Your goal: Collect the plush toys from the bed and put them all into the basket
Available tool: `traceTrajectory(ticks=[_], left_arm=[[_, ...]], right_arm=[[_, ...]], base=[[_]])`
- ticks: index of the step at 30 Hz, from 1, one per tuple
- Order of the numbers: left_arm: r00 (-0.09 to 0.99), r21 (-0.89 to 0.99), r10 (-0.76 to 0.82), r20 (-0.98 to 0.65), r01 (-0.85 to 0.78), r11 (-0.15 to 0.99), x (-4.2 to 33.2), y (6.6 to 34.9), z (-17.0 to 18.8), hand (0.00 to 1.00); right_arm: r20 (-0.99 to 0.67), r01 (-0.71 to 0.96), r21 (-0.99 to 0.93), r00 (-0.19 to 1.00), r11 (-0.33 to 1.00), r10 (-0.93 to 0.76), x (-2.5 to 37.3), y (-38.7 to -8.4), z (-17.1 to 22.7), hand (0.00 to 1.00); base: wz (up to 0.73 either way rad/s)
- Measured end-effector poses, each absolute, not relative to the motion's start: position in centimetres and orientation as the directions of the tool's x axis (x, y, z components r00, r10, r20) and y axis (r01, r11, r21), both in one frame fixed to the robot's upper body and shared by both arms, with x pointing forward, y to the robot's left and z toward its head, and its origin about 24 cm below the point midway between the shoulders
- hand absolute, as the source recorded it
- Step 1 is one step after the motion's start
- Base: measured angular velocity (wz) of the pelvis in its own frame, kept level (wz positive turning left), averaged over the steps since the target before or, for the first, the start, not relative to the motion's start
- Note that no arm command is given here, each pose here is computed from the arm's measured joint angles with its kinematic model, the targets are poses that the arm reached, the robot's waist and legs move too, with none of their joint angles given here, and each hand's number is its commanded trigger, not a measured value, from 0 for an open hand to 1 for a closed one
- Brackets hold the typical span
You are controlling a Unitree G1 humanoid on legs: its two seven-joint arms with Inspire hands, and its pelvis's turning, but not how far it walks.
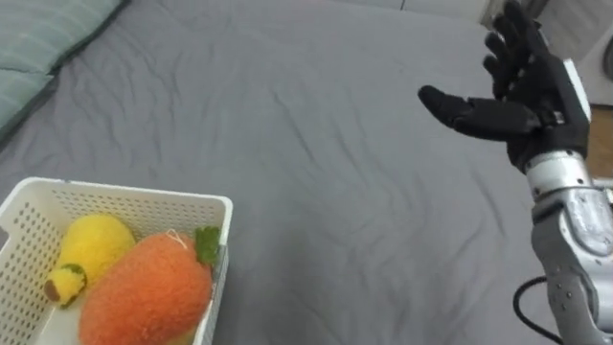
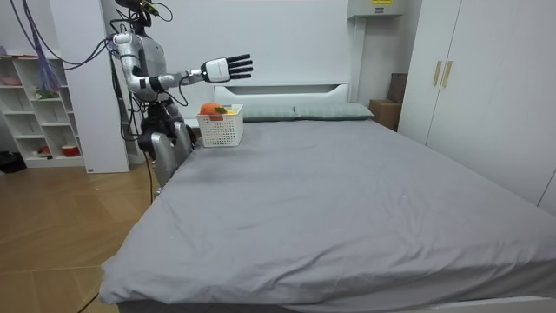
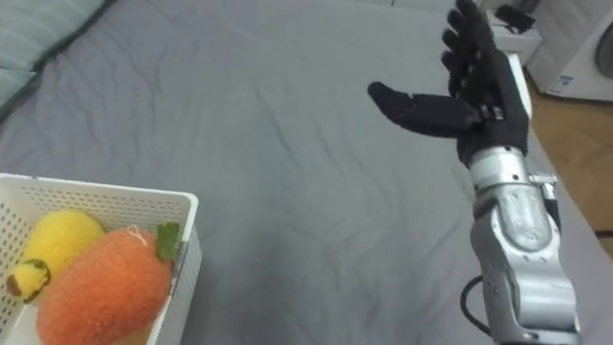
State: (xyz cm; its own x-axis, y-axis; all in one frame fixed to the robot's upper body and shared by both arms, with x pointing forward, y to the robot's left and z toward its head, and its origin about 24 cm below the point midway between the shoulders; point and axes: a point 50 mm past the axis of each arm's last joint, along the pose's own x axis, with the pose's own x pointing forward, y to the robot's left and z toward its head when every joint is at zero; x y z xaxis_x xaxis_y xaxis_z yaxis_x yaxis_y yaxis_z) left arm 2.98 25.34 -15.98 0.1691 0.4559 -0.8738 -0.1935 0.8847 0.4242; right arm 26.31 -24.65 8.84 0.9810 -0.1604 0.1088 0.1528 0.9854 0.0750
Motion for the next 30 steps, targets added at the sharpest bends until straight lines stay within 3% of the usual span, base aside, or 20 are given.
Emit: traceTrajectory(ticks=[5,9,15,18,22,26,30], left_arm=[[0.128,0.430,0.461,-0.878,-0.214,0.877,1.6,25.6,-16.0,0.00],[0.107,0.442,0.471,-0.875,-0.216,0.870,0.8,25.9,-15.9,0.00],[0.078,0.441,0.475,-0.876,-0.269,0.856,0.3,26.0,-15.9,0.00],[0.064,0.454,0.486,-0.871,-0.273,0.848,0.1,25.9,-16.0,0.00],[0.053,0.458,0.492,-0.869,-0.292,0.840,-0.3,25.6,-16.1,0.00],[0.037,0.438,0.479,-0.877,-0.345,0.830,-0.5,24.8,-16.4,0.00],[0.039,0.433,0.476,-0.879,-0.355,0.829,-0.8,24.3,-16.5,0.00]], right_arm=[[-0.002,0.304,0.134,0.952,0.943,-0.307,24.7,-27.9,6.3,0.00],[-0.045,0.348,0.178,0.937,0.920,-0.345,24.0,-28.5,5.3,0.00],[-0.311,0.509,0.129,0.835,0.851,-0.453,19.7,-30.5,-1.5,0.00],[-0.574,0.639,0.070,0.654,0.766,-0.493,14.8,-30.2,-7.9,0.00],[-0.765,0.712,-0.025,0.438,0.702,-0.471,9.1,-28.5,-12.8,0.00],[-0.866,0.731,-0.125,0.249,0.670,-0.433,4.3,-26.6,-15.3,0.00],[-0.901,0.676,-0.193,0.166,0.712,-0.402,1.5,-25.6,-16.1,0.00]], base=[[-0.08],[-0.22],[0.01],[-0.13],[-0.02],[-0.05],[-0.05]])
